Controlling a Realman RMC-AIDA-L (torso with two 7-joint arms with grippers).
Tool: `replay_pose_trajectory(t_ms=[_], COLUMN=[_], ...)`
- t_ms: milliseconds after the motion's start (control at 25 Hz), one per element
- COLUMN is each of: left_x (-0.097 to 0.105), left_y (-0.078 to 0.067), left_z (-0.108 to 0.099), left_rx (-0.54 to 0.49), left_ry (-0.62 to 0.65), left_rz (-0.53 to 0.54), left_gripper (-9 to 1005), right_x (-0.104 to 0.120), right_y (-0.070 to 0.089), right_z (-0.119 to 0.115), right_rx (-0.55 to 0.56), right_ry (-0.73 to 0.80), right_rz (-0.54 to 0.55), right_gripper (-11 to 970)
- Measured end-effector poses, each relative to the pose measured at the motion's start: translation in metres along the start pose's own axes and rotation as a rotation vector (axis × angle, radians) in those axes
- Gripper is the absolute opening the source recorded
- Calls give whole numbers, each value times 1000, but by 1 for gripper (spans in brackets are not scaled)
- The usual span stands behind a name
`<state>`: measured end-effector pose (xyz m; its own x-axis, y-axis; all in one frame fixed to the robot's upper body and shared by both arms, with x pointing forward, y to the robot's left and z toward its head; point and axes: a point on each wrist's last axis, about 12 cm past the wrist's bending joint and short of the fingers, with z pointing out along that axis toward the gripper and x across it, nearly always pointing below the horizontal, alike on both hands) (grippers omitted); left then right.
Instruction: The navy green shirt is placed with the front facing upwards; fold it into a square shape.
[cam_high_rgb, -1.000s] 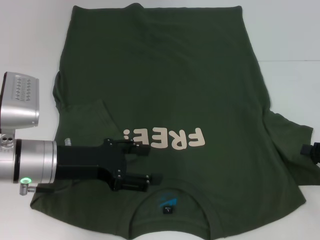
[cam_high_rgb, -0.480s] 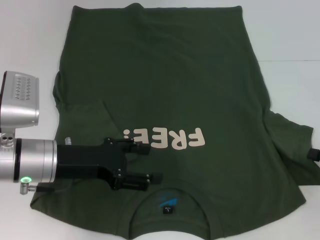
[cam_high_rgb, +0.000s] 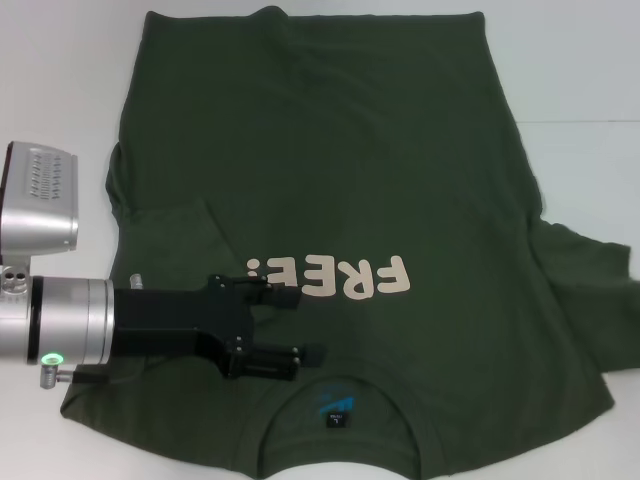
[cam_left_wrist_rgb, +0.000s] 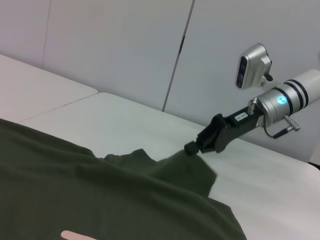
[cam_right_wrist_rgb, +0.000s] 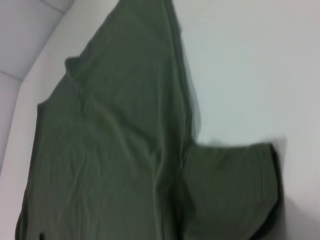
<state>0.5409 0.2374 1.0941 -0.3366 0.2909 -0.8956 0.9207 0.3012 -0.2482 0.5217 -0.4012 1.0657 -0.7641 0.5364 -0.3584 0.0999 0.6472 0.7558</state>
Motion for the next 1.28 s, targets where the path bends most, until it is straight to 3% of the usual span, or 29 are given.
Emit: replay_pose_trajectory(t_ms=[320,760,1280], left_x=[1,0,0], left_y=[-1,0,1], left_z=[0,-2,-1], left_rx=[-2,-14,-23], left_ry=[-8,-36,-45], left_rz=[-9,-18,-26], left_gripper=[848,848,848], right_x=[-28,-55,-79], right_y=[3,20,63], right_z=[-13,-8,17], right_rx=[25,34,-6], right_ry=[-61,-79,-28], right_rz=[-42,-113,-233], right_gripper=[1,4,7])
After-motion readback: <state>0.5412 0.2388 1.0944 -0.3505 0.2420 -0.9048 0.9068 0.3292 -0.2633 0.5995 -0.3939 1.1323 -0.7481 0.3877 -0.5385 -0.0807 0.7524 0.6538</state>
